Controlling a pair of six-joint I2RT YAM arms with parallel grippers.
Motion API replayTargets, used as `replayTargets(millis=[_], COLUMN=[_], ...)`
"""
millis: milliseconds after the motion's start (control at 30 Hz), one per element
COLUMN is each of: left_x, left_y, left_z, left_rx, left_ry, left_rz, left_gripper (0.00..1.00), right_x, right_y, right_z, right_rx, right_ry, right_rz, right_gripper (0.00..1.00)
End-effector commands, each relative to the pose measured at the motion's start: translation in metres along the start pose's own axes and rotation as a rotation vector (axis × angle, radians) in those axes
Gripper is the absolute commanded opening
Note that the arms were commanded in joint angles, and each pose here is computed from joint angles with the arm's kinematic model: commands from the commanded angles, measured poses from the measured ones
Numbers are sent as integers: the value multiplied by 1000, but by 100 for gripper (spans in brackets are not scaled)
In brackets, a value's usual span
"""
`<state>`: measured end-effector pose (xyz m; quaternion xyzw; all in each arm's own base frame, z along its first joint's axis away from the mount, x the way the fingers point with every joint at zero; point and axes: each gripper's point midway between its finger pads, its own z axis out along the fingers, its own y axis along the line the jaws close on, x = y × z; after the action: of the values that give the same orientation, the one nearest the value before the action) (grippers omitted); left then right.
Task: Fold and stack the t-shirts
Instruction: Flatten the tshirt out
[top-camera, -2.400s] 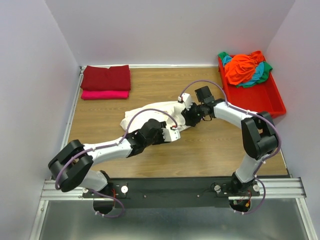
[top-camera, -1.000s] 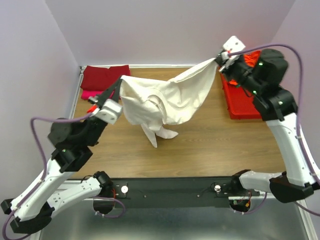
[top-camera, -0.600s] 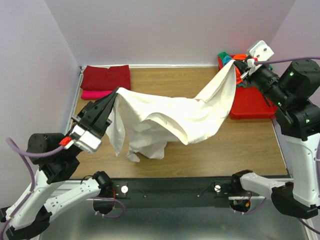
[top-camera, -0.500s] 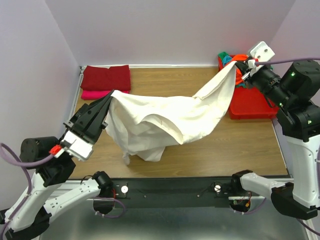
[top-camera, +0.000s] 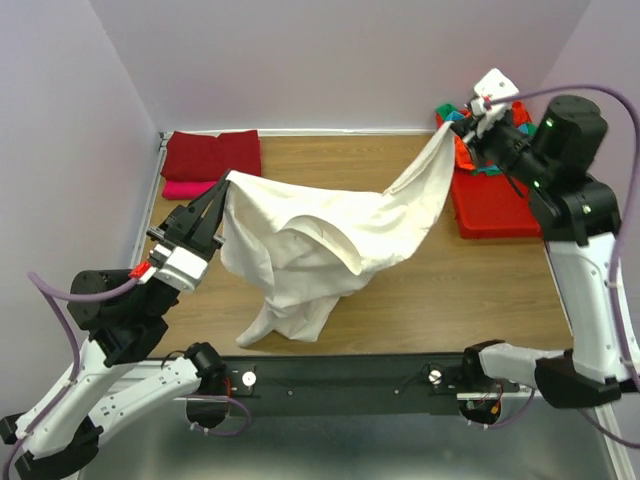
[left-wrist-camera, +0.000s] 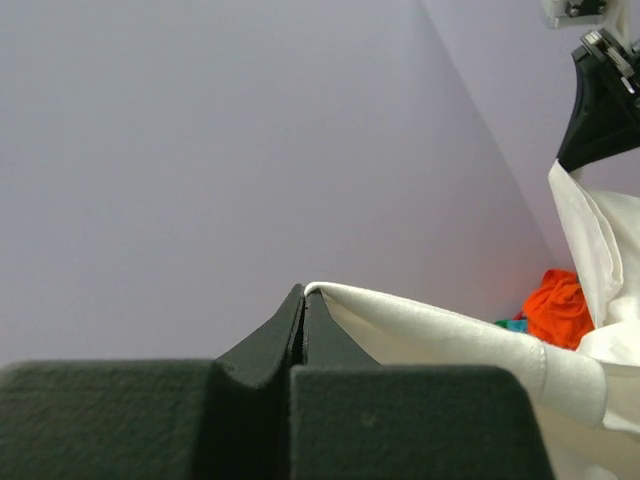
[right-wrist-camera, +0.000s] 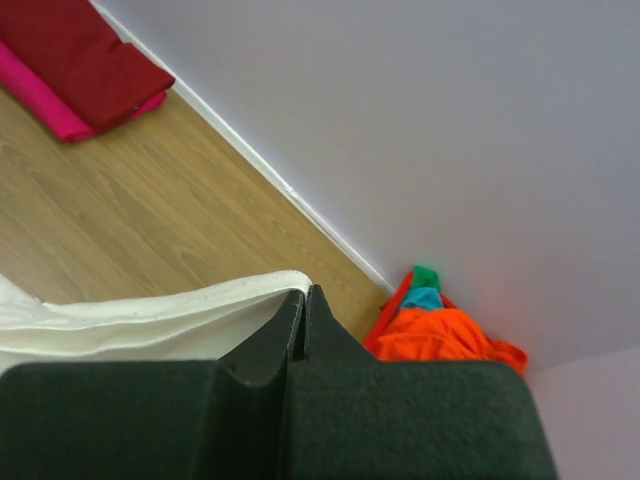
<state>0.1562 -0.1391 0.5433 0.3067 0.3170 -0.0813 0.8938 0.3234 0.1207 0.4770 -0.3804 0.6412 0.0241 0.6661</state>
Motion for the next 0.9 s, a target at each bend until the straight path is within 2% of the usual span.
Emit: replayTargets(millis=[0, 200, 300, 367, 433, 533, 567, 600, 700, 733, 767, 800, 833, 867], left_x=[-10, -13, -27, -51, -76, -107, -105, -112, -95, -93, -67, -61, -30, -21], left_y=[52, 74, 109, 130, 136, 122, 120, 105, 49, 20, -17, -50, -86, -106], left_z=[-3, -1, -15, -19, -14, 2, 4, 11, 33, 38, 46, 45, 43, 41], left_rx=[-243, -312, -463, -513, -482, -337, -326, -239, -18, 104, 210, 344, 430, 481], left_ry=[17, 68, 73, 28, -37, -148, -138, -182, -184, -210, -164, -179, -116, -117], left_rz=[-16, 45, 67, 72, 52, 2, -20, -36, -136, -162, -252, -295, -376, -431], left_gripper=[0, 0, 0, 0, 0, 0, 0, 0, 0, 0, 0, 0, 0, 0], right_x=[-2, -34, -35, -38, -46, -17, -12, -5, 23, 31, 57, 69, 84, 99], right_y=[-2, -30, -42, -51, -59, -76, -79, -82, -79, -80, -70, -66, -65, -61], right_z=[49, 77, 109, 131, 140, 171, 173, 176, 184, 182, 188, 189, 186, 186], right_rx=[-62, -9, 11, 28, 49, 140, 163, 180, 169, 166, 140, 135, 133, 126], right_ry=[-36, -127, -142, -176, -203, -144, -130, -112, -52, -39, 15, 41, 73, 103], right_rz=[88, 141, 198, 249, 298, 324, 319, 312, 300, 295, 302, 294, 276, 273], right_gripper=[1, 1, 1, 1, 1, 1, 1, 1, 1, 1, 1, 1, 1, 1])
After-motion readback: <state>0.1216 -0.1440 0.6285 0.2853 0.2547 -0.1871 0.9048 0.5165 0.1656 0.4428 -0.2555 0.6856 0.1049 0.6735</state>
